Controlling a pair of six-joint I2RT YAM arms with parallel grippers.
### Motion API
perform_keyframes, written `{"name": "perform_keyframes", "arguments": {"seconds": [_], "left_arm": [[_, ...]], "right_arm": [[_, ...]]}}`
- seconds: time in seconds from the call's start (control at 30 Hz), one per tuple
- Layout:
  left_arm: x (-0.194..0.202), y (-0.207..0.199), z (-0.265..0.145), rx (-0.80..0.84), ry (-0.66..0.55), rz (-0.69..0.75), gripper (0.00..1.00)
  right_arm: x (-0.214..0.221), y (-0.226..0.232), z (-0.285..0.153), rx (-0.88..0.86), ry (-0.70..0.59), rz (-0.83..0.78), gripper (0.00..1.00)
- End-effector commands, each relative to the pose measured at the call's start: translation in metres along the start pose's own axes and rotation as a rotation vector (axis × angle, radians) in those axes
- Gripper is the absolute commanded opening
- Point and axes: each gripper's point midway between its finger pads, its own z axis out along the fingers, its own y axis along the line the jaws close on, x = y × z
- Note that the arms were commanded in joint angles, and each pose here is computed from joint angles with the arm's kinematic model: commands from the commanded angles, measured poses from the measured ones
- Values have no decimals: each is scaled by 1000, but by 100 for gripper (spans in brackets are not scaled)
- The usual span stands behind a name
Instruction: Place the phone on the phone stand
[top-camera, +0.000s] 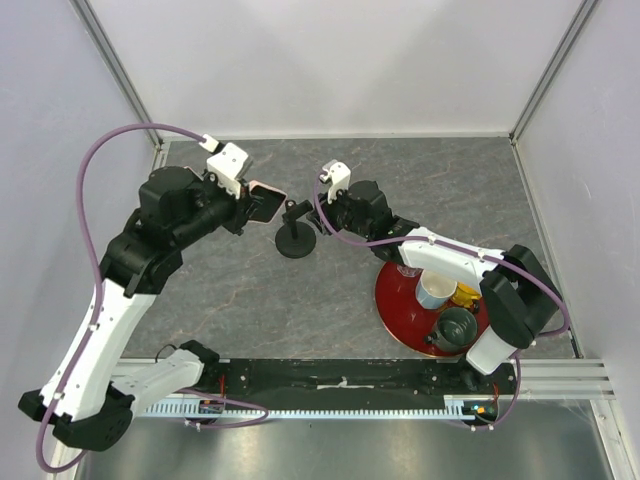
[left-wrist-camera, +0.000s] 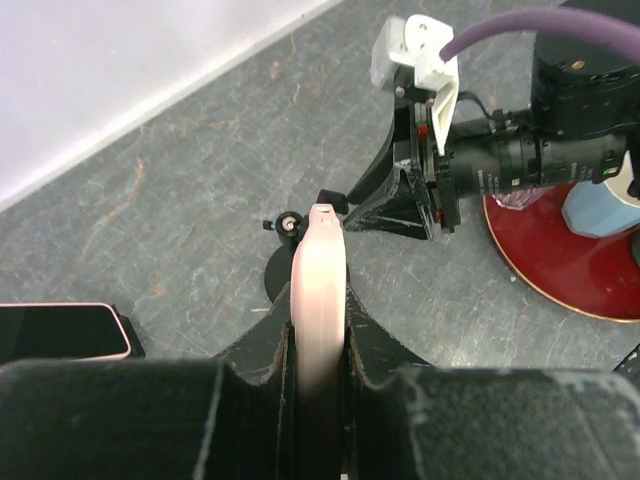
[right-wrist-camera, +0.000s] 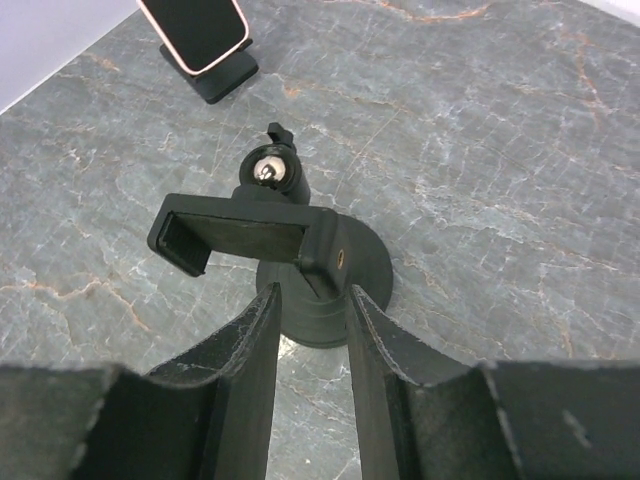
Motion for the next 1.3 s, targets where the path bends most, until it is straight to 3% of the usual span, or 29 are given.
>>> {"name": "perform_keyframes", "arguments": {"seconds": [0.0,0.47,0.9,1.27], "left_arm": [[-16,-3,4,16,-61,-32,2],[-15,-10,5,55,-61,-46,2],[-13,-14,6,74,-56,-50,2],[-12,-15,6,82,-54,-52,2]], "right_arm": [[-32,-7,4,47,-99,-41,39],[-41,1,0,0,-179,-105,35],[-26,-8,3,31,-129,-155,30],[-19,-9,11,35,-98,-166,38]]}}
